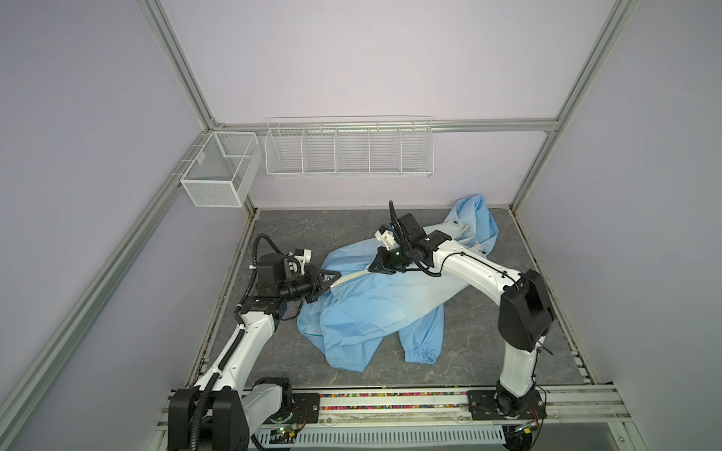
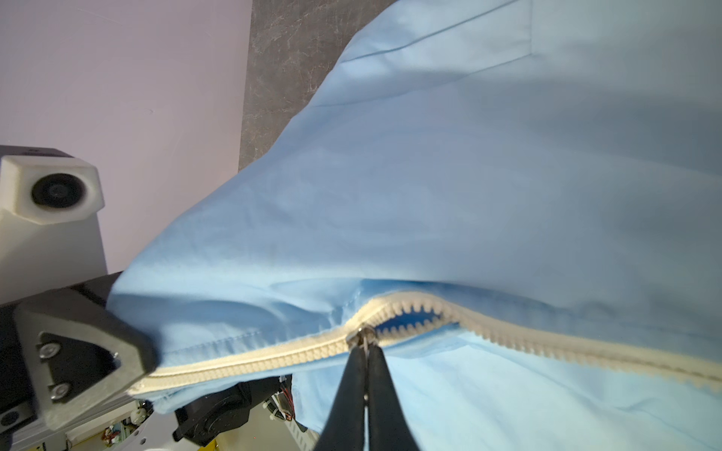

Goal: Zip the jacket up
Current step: 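Pull the slider toward the collar with the right gripper while left holds hem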

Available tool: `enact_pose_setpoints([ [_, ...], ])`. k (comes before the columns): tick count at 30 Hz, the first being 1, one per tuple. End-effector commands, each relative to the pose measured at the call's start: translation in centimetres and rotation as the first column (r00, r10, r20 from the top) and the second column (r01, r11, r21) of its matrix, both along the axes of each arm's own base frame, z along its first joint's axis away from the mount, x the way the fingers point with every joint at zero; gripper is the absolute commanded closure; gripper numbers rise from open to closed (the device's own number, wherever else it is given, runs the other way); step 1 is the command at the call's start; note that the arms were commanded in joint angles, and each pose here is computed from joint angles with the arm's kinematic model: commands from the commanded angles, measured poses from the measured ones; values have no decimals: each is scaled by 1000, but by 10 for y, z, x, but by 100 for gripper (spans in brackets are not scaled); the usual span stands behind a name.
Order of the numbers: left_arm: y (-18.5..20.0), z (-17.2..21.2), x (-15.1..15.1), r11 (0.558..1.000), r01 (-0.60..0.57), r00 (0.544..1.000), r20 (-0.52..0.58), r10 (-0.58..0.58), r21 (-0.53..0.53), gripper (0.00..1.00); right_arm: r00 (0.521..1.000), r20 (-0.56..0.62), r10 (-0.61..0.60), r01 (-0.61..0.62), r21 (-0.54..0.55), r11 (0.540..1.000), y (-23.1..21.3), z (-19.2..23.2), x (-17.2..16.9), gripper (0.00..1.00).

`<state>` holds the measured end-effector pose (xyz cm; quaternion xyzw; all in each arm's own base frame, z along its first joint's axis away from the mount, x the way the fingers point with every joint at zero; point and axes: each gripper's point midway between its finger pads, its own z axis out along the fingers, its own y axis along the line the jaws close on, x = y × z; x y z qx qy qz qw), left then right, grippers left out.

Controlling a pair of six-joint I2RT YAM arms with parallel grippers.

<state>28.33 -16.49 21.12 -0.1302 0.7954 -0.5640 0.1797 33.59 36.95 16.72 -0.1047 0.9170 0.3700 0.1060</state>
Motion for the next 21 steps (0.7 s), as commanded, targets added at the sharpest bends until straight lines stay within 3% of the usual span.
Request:
enact_pose_setpoints([
  [1,8,17,6,999,-30,997,68,28,38,100,997,46,-56,59,-53,997,-23,8,15,93],
  [17,29,22,32,959,-116,992,87,96,259,100,996,48,-73,74,-23,997,-28,20,21,93],
  [21,29,33,44,955,-114,990,109,87,272,100,995,50,-89,89,-4,996,-31,25,26,92],
])
